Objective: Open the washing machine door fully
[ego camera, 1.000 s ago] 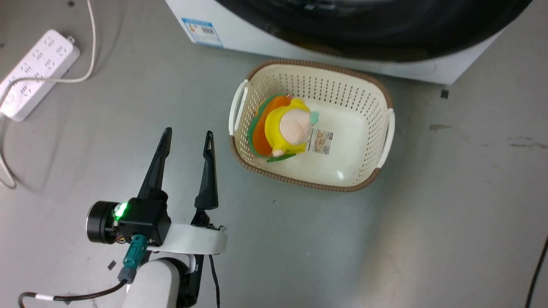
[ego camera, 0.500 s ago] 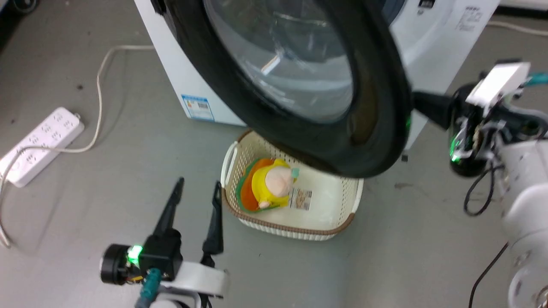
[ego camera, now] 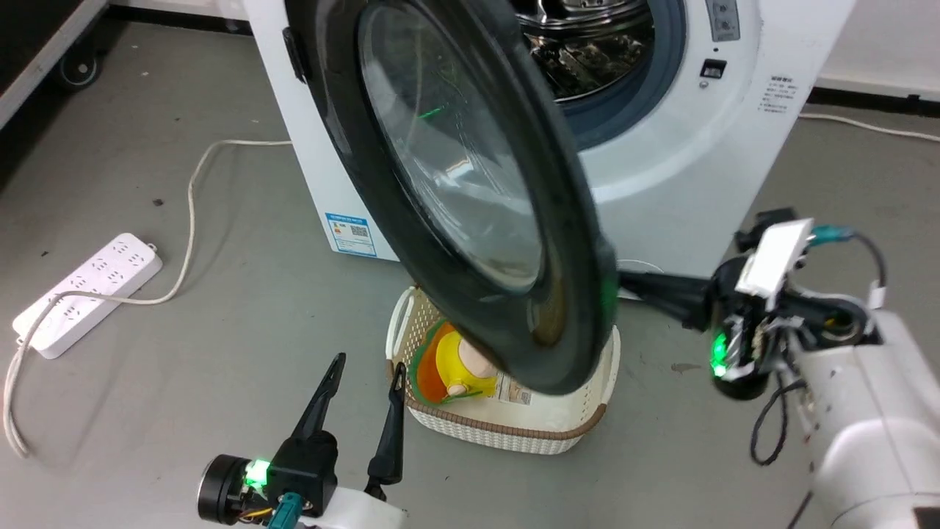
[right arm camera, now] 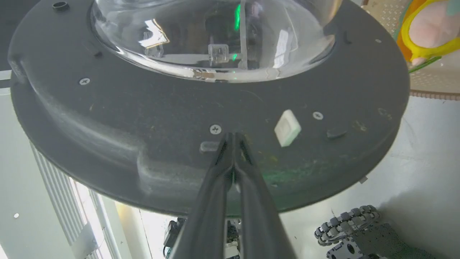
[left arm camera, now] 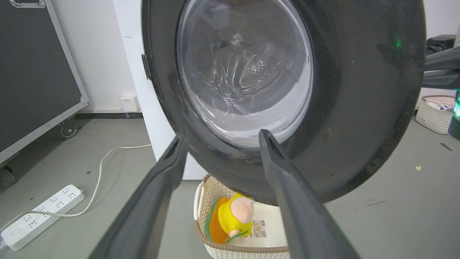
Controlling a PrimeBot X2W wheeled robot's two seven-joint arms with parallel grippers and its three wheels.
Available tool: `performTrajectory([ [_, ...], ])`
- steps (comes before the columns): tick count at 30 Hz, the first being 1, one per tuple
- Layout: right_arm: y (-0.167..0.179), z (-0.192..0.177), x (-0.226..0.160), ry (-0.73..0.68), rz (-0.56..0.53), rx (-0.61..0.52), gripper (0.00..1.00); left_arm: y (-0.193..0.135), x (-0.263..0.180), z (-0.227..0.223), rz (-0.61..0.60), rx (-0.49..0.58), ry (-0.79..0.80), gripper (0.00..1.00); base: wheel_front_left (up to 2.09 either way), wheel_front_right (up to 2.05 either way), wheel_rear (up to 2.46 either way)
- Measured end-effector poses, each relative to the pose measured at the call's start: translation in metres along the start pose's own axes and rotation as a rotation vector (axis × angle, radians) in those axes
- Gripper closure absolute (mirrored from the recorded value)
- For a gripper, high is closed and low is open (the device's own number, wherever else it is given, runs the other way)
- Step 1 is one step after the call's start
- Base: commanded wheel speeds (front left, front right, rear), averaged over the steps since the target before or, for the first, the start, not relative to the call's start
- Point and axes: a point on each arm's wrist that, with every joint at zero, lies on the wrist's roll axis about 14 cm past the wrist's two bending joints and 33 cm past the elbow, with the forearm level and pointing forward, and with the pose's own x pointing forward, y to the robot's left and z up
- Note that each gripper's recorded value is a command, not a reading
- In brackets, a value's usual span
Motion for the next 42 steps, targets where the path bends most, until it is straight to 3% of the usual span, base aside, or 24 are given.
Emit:
performTrajectory([
  [17, 0.003, -0.111, 0.052, 0.229, 0.099, 0.015, 1.00, 0.020, -0.014, -0.006, 0.064, -0.032, 0.023, 0.00, 0.00, 0.00, 0.00],
  [18, 0.004, -0.110, 0.053, 0.209, 0.097, 0.012, 0.56, 0.021, -0.015, -0.006, 0.070, -0.035, 0.024, 0.00, 0.00, 0.00, 0.00],
  [19, 0.005, -0.107, 0.054, 0.184, 0.098, 0.010, 0.00, 0.022, -0.015, -0.006, 0.070, -0.036, 0.025, 0.00, 0.00, 0.00, 0.00],
  [22, 0.016, -0.095, 0.051, 0.108, 0.122, -0.021, 0.00, 0.023, -0.018, -0.007, 0.059, -0.047, 0.028, 0.00, 0.00, 0.00, 0.00],
  [23, 0.038, -0.064, 0.036, -0.055, 0.163, -0.129, 0.00, 0.022, -0.020, -0.011, 0.044, -0.073, 0.038, 0.00, 0.00, 0.00, 0.00],
  [30, 0.048, -0.006, -0.041, -0.501, 0.062, -0.612, 0.00, 0.034, -0.018, -0.008, 0.045, -0.104, 0.026, 0.00, 0.00, 0.00, 0.00],
  [31, 0.047, -0.003, -0.051, -0.551, 0.030, -0.711, 0.00, 0.037, -0.016, -0.007, 0.050, -0.104, 0.022, 0.00, 0.00, 0.00, 0.00],
  [32, 0.044, 0.007, -0.086, -0.707, -0.055, -0.981, 0.00, 0.037, -0.012, -0.003, 0.041, -0.100, 0.009, 0.00, 0.00, 0.00, 0.00],
  [37, 0.032, 0.016, -0.140, -0.921, -0.182, -1.238, 0.00, 0.029, -0.006, -0.004, -0.011, -0.103, 0.011, 0.00, 0.00, 0.00, 0.00],
  [42, -0.001, 0.003, -0.170, -0.995, -0.358, -1.315, 0.00, 0.019, -0.005, -0.007, -0.046, -0.120, 0.021, 0.00, 0.00, 0.00, 0.00],
])
